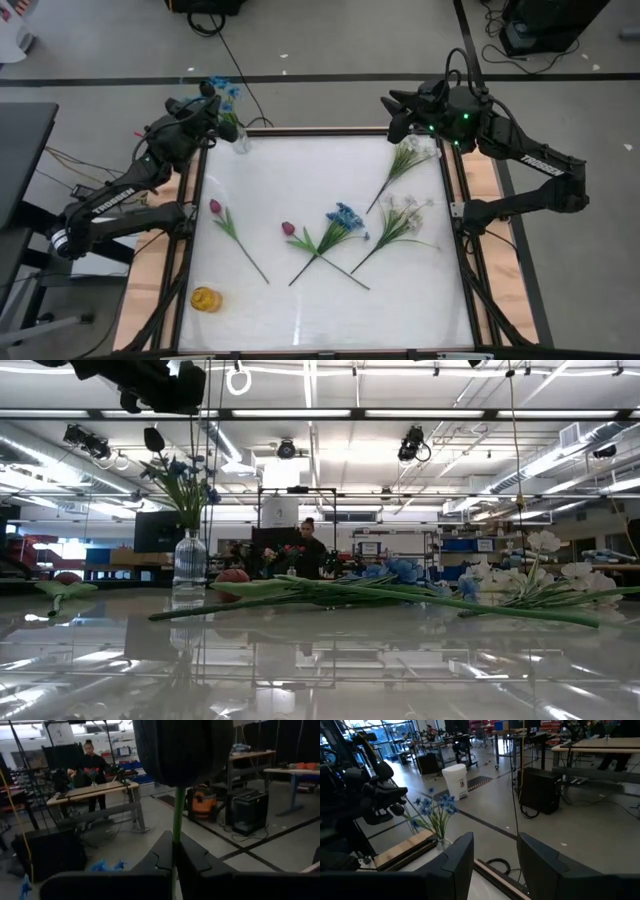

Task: Sort flowers into vase by color
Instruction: Put the black tulip into the transparent vase

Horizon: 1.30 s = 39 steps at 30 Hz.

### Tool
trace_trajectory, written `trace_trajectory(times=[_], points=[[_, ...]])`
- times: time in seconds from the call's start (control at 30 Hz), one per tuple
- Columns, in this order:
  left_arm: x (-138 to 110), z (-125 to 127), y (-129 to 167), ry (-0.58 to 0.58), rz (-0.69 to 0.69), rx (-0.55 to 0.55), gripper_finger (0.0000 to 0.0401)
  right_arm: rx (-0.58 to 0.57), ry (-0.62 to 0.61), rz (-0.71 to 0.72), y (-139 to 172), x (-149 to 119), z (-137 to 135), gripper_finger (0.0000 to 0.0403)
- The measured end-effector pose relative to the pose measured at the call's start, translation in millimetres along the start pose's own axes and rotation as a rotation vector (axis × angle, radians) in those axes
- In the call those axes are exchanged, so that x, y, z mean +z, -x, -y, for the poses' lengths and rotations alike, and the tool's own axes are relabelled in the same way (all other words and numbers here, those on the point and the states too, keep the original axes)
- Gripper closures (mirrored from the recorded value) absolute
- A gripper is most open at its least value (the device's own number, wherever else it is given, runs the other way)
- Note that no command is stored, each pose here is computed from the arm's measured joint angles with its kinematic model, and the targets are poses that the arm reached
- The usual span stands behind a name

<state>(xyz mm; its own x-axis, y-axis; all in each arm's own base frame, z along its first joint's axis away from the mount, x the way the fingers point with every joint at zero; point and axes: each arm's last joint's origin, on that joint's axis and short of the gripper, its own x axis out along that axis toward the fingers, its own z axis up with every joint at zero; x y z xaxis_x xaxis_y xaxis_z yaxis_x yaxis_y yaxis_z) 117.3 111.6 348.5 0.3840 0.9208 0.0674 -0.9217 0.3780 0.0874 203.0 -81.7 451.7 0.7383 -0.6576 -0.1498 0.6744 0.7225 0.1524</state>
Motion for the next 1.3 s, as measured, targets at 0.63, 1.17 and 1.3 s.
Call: trace_trajectory(times=[0.63, 1.17, 1.3], points=[[-8, 1, -10, -0.079, -0.055, 0.015, 0.0388, -0.014, -0.020, 0.002, -1, 1, 4, 0.0243], [-44, 11, -48, -0.072, -0.245, 0.053, 0.0388, -0.001, -0.042, -0.002, -1, 1, 4, 0.0243], [-52, 10, -54, -0.036, -0.294, 0.080, 0.0387, 0.005, -0.044, -0.005, -1, 0, 3, 0.0243]])
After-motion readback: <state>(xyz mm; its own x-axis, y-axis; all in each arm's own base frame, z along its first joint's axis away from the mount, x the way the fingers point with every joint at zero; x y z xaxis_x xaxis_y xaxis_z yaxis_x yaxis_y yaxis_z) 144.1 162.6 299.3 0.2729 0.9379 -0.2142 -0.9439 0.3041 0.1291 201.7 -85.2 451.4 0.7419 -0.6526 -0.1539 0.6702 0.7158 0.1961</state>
